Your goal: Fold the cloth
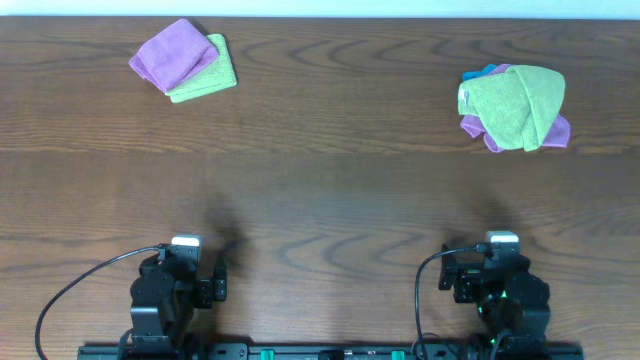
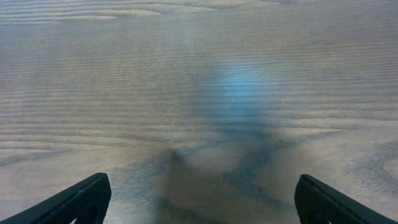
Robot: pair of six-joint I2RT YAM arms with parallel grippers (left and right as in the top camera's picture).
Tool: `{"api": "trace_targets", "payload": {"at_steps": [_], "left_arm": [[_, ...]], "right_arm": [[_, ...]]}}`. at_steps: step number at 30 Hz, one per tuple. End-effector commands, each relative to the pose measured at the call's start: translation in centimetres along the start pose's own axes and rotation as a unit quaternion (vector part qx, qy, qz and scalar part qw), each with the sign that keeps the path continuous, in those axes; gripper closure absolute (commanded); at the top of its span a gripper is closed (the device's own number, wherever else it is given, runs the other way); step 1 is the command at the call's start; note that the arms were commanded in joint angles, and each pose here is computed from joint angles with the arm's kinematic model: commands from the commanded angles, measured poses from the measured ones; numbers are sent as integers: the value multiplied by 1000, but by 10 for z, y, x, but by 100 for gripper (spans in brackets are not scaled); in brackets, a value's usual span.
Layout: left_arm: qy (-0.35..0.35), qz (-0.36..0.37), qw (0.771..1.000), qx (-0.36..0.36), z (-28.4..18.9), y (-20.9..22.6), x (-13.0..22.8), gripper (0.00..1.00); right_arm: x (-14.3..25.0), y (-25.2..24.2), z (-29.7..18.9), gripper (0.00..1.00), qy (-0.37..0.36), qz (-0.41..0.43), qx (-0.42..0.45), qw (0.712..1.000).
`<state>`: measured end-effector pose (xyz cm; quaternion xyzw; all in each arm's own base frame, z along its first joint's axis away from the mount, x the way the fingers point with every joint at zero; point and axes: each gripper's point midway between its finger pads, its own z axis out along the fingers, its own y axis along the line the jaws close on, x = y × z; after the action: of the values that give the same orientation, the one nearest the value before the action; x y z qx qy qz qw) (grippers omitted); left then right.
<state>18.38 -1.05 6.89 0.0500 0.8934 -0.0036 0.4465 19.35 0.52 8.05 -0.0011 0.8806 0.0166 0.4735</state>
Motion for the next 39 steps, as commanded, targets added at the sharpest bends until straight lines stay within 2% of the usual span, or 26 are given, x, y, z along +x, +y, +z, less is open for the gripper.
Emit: {"api": "trace_targets", "payload": {"at_steps": [1, 7, 13, 19, 28, 33, 39], "left_arm": [[8, 6, 1000, -3, 3, 1, 7, 5], [8, 6, 1000, -3, 3, 1, 7, 4], [8, 6, 1000, -3, 3, 1, 7, 4], [8, 6, 1000, -3, 3, 1, 7, 4], [8, 6, 1000, -3, 3, 1, 7, 4], [8, 6, 1000, -3, 3, 1, 7, 5], [8, 6, 1000, -3, 3, 1, 7, 5]], "right_arm": [[4, -2, 2, 1, 4, -5, 4, 1000], [-39, -14, -16, 1, -2, 49, 32, 998], [-107, -38, -31, 1, 53, 99, 77, 991], [-172, -52, -19, 1, 101, 113, 88, 985], [-246, -81, 43, 1, 145, 104, 108, 978], [-257, -99, 79, 1, 161, 105, 113, 975], [-259, -111, 130, 1, 147, 93, 113, 978]]}}
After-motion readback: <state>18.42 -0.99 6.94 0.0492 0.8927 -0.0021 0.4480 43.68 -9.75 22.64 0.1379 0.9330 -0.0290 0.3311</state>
